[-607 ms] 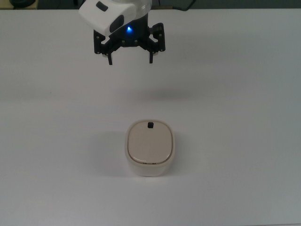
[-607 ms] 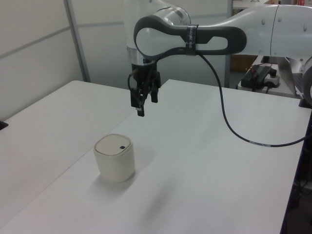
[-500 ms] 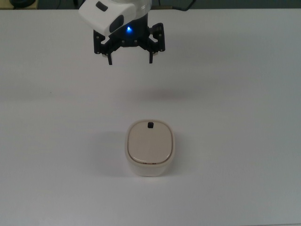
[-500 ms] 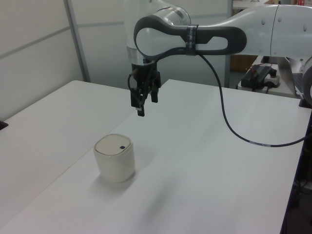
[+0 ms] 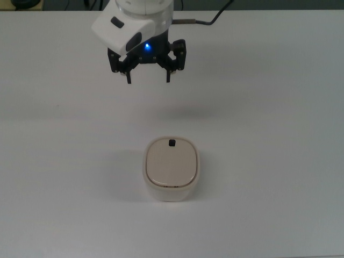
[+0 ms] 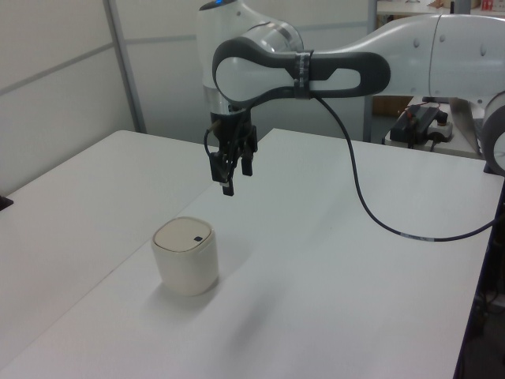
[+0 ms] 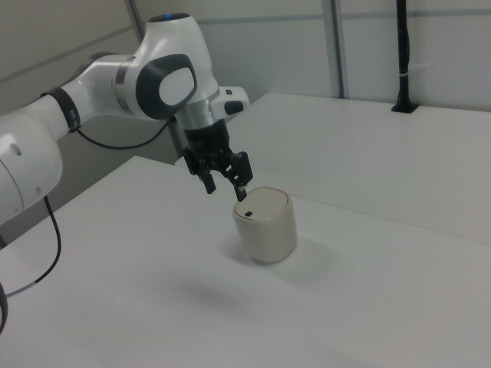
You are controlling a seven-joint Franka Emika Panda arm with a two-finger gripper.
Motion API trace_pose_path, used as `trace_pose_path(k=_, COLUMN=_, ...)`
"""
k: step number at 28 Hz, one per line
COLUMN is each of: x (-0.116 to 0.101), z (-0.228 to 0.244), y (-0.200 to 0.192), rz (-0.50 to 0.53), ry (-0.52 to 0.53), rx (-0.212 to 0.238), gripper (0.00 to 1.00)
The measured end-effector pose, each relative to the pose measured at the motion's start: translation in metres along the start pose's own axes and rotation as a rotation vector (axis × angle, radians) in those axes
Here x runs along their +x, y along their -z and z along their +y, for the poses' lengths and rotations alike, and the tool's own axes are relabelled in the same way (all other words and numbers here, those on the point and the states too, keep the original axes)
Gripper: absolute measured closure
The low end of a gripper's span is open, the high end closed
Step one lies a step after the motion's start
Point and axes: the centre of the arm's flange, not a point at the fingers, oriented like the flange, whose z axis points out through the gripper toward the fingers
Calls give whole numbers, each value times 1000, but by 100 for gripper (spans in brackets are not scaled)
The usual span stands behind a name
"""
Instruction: Open the trash can
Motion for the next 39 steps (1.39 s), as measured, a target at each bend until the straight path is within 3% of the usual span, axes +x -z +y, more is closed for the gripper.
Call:
trace_pose_path(k=9, x=8, z=-2, y=-14, rz=7, ry=-10, rx=0, gripper=49)
trace_pose_path(k=12, x=14, z=-3, y=-17, rz=35, ry=-9, rx=0, gripper=65)
trace_pose_path(k=22, x=37, z=-6, y=-41, rz=112, ry=-6, rx=2, gripper=99)
trace_pose_path(k=39, x=69, z=-55, y=-120, rz=153, ry=23, rx=-41, gripper=99)
